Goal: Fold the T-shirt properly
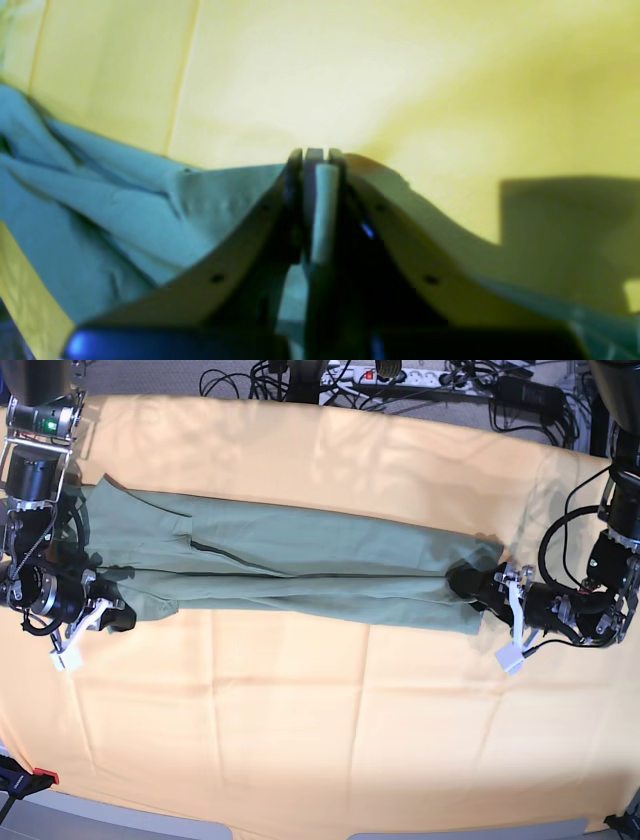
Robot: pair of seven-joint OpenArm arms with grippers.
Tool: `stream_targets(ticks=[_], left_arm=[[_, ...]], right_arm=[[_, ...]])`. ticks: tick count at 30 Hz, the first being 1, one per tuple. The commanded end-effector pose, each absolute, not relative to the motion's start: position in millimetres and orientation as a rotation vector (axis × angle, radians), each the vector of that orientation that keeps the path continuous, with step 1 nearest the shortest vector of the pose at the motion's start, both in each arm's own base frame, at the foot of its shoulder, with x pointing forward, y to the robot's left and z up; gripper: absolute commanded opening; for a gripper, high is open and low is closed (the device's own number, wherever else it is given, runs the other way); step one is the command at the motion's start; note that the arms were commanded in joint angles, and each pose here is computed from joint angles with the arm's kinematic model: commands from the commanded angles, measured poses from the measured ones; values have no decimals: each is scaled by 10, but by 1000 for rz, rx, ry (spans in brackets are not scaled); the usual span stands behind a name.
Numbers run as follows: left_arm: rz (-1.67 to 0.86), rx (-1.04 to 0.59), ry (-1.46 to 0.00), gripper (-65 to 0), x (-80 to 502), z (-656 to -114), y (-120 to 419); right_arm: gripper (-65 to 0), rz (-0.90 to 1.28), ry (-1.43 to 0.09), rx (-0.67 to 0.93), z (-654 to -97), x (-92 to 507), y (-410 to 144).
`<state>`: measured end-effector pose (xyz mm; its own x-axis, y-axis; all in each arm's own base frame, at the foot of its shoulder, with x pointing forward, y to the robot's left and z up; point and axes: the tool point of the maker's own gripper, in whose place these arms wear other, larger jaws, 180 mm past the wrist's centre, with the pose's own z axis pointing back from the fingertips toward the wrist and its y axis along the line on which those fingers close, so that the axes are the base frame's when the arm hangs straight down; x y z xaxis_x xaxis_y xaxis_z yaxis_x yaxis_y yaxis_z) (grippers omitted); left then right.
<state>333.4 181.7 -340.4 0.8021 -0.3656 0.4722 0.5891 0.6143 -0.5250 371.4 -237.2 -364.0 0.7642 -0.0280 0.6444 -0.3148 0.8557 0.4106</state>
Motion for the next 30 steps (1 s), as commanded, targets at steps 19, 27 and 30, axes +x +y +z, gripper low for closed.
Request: stream_targets(ticks=[19, 27, 30], left_arm=[[-542, -716, -427, -321, 3506, -3190, 1912], [-539, -710, -427, -321, 3504, -3184, 1946], [-538, -710, -427, -321, 3505, -3185, 1945]], right_arm=[[-650, 457, -783, 455, -3019, 3361, -2126], [-650, 551, -627, 385, -3208, 2931, -2149], [-650, 562, -555, 373, -3299, 2813, -2180]])
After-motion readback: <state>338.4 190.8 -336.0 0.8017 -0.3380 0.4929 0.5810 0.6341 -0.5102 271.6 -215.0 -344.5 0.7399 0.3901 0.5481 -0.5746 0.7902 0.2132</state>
